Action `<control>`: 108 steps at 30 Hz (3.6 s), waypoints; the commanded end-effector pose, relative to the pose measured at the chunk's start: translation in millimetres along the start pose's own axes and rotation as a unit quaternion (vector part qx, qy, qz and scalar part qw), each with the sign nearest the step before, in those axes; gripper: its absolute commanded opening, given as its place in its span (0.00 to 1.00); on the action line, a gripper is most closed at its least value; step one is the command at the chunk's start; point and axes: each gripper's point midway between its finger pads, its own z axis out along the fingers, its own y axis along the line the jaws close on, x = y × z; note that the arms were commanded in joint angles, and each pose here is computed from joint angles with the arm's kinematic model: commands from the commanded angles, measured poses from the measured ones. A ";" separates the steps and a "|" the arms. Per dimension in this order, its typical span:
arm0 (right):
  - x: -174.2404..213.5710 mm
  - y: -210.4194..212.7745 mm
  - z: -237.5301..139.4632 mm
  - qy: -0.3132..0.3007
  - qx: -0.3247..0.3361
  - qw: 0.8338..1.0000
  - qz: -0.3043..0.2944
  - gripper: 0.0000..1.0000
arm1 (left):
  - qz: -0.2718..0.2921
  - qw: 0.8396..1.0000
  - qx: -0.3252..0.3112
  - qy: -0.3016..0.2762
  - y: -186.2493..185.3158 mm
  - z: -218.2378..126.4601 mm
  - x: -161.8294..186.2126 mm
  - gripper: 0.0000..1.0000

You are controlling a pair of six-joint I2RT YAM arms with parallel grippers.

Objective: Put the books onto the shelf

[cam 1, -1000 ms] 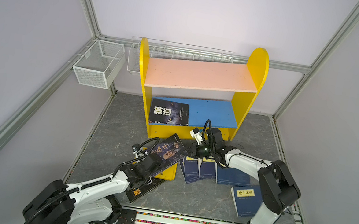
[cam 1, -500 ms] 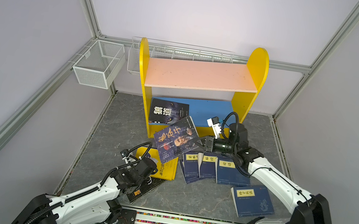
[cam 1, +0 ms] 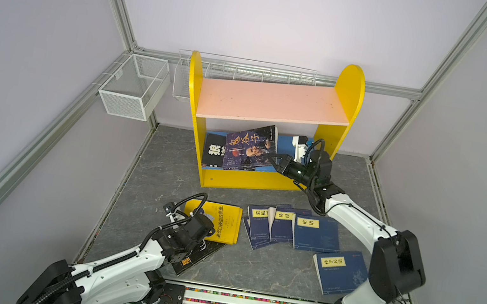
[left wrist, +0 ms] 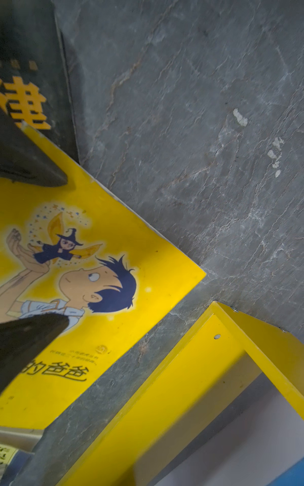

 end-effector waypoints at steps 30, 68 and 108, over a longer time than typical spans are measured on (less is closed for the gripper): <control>47.3 -38.2 39.0 0.078 0.207 0.971 -0.093 0.78 | 0.042 0.998 -0.045 0.034 3.2 7.1 13.6 0.78; 100.4 -61.2 66.6 0.273 0.202 0.873 -0.350 0.84 | 0.033 0.999 -0.029 0.031 3.8 5.9 13.2 0.79; 75.1 -25.5 10.2 0.184 0.169 0.938 -0.240 0.80 | 0.003 0.993 0.109 0.038 -70.4 -28.5 -71.6 0.77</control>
